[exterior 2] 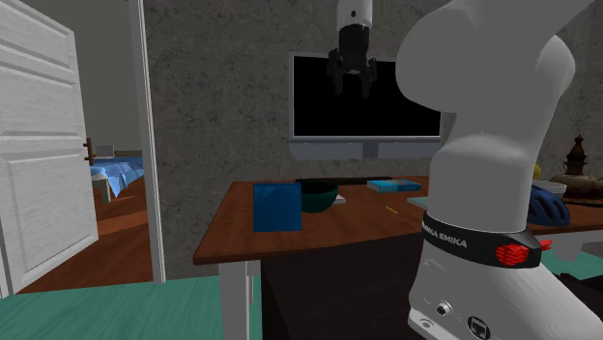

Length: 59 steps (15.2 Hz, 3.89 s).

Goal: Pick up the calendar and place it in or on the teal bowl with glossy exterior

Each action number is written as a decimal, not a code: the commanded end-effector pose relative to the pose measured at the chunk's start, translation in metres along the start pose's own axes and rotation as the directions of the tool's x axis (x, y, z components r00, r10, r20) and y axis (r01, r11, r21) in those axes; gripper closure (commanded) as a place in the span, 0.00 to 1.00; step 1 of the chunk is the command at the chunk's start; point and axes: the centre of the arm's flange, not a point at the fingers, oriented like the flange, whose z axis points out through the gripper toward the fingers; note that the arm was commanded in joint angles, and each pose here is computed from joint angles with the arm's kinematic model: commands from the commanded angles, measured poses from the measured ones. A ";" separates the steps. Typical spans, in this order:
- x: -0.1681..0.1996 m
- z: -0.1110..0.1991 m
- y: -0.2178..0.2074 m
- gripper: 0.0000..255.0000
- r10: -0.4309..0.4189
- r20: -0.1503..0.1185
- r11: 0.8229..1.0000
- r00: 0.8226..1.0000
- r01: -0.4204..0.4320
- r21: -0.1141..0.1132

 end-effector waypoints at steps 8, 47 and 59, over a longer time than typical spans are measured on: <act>0.095 0.082 -0.020 0.00 -0.414 0.029 0.910 0.910 0.413 0.032; 0.197 0.271 -0.138 1.00 -0.928 0.040 0.373 0.371 0.921 0.110; 0.196 0.224 -0.139 1.00 -0.928 0.040 0.373 0.371 0.921 0.110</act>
